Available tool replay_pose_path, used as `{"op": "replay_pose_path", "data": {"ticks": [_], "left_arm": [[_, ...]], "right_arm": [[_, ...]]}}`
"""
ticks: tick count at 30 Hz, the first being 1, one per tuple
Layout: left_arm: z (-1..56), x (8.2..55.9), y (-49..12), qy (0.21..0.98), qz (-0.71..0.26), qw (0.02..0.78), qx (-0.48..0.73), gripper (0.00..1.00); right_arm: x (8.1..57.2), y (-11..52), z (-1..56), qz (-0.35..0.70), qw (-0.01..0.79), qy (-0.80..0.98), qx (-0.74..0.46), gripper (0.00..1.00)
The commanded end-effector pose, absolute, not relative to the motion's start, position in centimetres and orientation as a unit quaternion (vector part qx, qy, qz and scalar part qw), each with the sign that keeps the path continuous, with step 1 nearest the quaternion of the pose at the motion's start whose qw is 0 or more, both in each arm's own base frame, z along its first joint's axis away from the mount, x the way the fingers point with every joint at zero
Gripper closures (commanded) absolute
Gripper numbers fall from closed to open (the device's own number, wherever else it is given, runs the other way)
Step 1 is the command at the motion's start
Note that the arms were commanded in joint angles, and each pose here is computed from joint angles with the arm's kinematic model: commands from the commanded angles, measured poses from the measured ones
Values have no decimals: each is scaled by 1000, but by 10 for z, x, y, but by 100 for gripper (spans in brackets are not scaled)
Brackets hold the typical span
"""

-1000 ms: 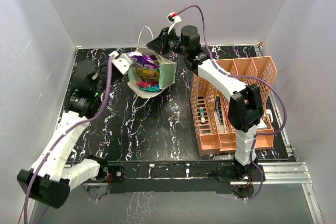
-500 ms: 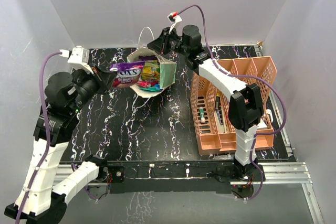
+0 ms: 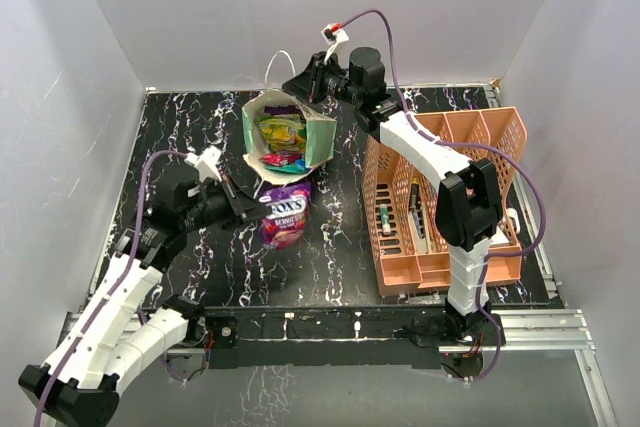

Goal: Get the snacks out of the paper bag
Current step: Place the snack at the center of the board.

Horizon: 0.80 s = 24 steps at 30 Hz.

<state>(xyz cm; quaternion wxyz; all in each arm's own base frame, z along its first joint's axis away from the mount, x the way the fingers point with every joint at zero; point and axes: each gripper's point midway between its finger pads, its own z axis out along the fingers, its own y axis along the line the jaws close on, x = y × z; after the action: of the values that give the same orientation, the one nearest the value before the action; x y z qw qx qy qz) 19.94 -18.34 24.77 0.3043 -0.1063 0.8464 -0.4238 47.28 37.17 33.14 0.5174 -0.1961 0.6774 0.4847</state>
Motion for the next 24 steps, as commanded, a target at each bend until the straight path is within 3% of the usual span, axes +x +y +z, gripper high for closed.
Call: {"op": "replay_pose_path", "data": {"ticks": [1,6,12,16,24], "left_arm": [[266,170,-215,828,-496,254,-59,100],[234,159,-259,843,-497,204,-38,100],[198,147,-306,824,-535,158,-103,100],[136,156,-288,863,-452,140,-177,100],[85,180,-251,927,-283,195,-152,100]], "right_arm": [[470,362,363,482,555,651,-189,93],[475,357,359,463,561,662,-180,93],[475,353,360,453,565,666,-179,93],[474,352,360,448,564,669,-183,93],[471,353,351,449,557,673,-186,93]]}}
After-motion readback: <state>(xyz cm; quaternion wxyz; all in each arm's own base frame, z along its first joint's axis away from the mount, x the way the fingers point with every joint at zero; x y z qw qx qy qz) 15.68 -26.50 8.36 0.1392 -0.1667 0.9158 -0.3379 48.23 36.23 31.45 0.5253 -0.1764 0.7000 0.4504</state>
